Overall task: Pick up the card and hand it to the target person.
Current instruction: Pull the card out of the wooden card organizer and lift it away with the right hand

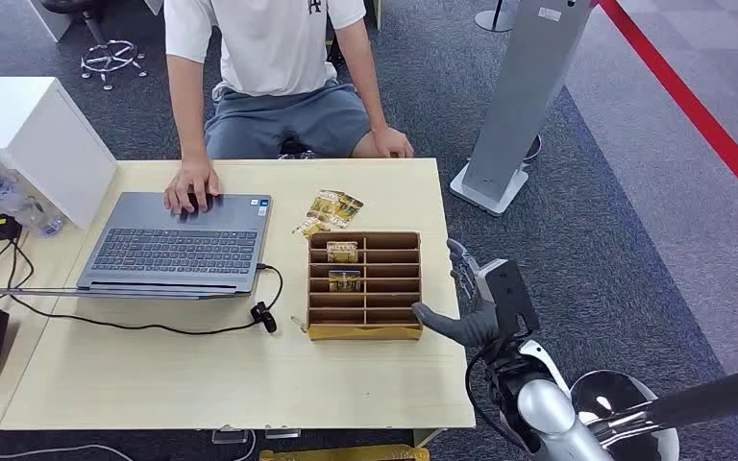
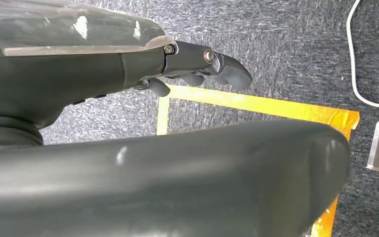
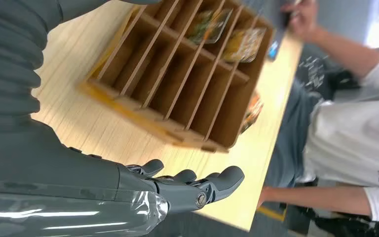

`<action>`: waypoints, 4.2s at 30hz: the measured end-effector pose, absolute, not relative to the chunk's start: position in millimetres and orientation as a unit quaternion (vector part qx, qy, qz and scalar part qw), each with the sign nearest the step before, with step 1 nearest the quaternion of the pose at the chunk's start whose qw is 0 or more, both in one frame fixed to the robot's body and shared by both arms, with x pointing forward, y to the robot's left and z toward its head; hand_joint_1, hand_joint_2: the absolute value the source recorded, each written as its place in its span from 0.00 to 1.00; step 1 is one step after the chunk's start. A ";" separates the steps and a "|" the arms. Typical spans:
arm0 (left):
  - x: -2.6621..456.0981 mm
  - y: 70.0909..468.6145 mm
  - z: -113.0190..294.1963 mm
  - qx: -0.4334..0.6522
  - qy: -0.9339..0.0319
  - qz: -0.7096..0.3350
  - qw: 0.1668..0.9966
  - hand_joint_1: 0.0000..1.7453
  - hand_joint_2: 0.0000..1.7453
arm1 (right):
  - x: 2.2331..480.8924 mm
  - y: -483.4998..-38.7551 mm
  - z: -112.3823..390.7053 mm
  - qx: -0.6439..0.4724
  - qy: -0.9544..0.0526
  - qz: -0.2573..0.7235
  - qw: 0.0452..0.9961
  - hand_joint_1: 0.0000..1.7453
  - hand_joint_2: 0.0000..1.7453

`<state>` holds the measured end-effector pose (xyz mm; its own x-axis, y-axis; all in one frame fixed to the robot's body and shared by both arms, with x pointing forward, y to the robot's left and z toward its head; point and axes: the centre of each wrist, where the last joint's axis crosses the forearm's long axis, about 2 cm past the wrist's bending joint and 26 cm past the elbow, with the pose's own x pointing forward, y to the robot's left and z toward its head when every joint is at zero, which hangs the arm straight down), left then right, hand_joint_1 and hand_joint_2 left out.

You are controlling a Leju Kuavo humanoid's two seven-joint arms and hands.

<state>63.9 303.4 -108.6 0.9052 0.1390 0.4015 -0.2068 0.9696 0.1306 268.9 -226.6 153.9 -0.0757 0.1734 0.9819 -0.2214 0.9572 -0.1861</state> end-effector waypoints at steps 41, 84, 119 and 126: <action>69.2 301.6 -107.7 0.088 -0.186 0.087 0.975 0.00 0.00 | 296.3 -91.1 192.7 -0.312 -0.640 0.473 0.519 0.40 1.00; 68.4 296.8 -107.9 0.083 -0.182 0.081 0.976 0.00 0.00 | 307.6 -72.0 179.2 -0.342 -0.599 0.509 0.515 0.43 1.00; 68.2 292.3 -108.0 0.079 -0.181 0.079 0.977 0.00 0.00 | 311.5 -62.2 175.5 -0.322 -0.595 0.523 0.519 0.56 1.00; 68.1 292.2 -108.0 0.078 -0.183 0.079 0.977 0.00 0.00 | 311.3 -62.1 175.7 -0.322 -0.596 0.520 0.520 0.61 1.00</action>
<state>68.1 292.2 -108.0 0.9209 0.1259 0.3689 -0.1829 0.9753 0.1239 311.3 -62.1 175.7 -0.2510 0.9250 0.2852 -0.1564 0.2520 -0.9550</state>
